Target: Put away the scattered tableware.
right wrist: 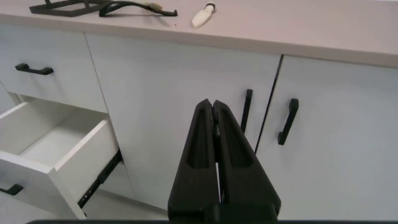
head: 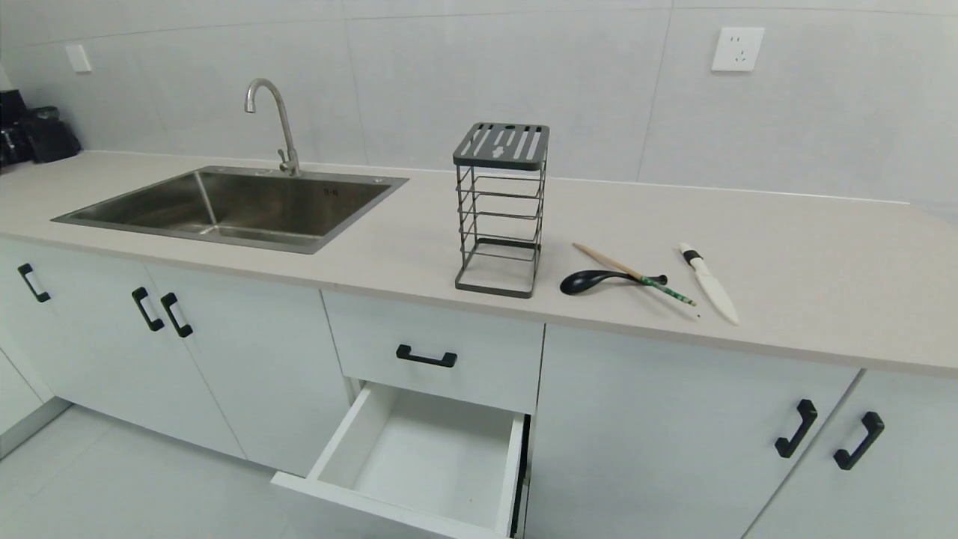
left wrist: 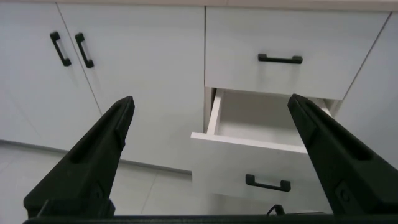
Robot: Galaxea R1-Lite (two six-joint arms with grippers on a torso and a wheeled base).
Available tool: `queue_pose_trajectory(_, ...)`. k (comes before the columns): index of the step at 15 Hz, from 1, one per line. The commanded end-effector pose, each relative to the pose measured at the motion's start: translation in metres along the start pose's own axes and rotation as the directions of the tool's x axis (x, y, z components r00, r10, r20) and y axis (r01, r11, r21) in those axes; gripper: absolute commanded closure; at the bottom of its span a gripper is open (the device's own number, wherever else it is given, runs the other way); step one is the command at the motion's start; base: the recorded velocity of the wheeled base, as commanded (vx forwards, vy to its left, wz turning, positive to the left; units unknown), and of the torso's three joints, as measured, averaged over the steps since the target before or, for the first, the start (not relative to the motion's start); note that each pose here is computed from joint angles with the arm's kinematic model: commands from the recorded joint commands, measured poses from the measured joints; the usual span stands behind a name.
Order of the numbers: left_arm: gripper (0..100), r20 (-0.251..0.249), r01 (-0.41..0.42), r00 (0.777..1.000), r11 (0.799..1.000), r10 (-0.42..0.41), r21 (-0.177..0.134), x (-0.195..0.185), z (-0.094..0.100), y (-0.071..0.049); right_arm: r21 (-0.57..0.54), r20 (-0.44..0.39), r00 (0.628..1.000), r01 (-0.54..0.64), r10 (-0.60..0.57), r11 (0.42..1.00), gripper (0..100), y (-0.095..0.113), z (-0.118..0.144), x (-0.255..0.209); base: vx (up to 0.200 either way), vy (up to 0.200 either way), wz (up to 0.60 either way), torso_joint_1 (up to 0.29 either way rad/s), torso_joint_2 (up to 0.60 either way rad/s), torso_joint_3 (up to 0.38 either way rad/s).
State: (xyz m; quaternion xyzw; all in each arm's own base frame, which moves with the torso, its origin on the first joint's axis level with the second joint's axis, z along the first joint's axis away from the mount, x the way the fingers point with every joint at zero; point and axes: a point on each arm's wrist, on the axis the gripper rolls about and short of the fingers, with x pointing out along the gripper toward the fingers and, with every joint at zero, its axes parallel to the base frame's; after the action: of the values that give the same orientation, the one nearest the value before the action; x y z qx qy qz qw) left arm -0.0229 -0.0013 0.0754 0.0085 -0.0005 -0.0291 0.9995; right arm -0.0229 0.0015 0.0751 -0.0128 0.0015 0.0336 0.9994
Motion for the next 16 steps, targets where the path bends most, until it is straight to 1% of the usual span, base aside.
queue_pose_trajectory(1, 0, -0.002, 0.000, 1.000, 1.000, 0.000, 0.000, 0.0001, 0.0000, 0.0000, -0.002, -0.001, 1.000, 0.000, 0.000, 1.000, 100, 0.0000, 0.0002, 0.0000, 0.000, 0.000, 0.00, 0.466, -0.50, -0.222)
queue_pose_trajectory(4, 0, -0.002, 0.000, 1.000, 1.000, 0.000, 0.000, 0.0001, 0.0000, 0.0000, -0.002, -0.001, 1.000, -0.002, 0.002, 1.000, 100, 0.0000, 0.0002, 0.0000, 0.000, 0.000, 0.00, 0.352, -0.49, -0.233)
queue_pose_trajectory(10, 0, -0.002, -0.003, 1.000, 1.000, 0.003, 0.001, 0.0001, 0.0000, 0.0001, 0.009, -0.002, 1.000, 0.003, -0.003, 1.000, 100, -0.0001, -0.0002, 0.0001, 0.000, 0.000, 0.00, 0.274, -0.52, -0.245)
queue_pose_trajectory(13, 0, -0.002, -0.003, 1.000, 1.000, 0.003, 0.000, 0.0001, 0.0000, 0.0001, 0.017, -0.002, 1.000, 0.004, -0.004, 1.000, 100, -0.0001, -0.0002, 0.0001, 0.200, 0.000, 0.00, 0.074, -0.16, -0.077)
queue_pose_trajectory(16, 0, -0.002, -0.003, 1.000, 1.000, 0.003, 0.000, 0.0001, 0.0000, 0.0001, 0.017, -0.002, 1.000, 0.004, -0.004, 1.000, 100, -0.0001, -0.0002, 0.0001, 0.000, 0.000, 0.00, 0.017, 0.00, -0.004)
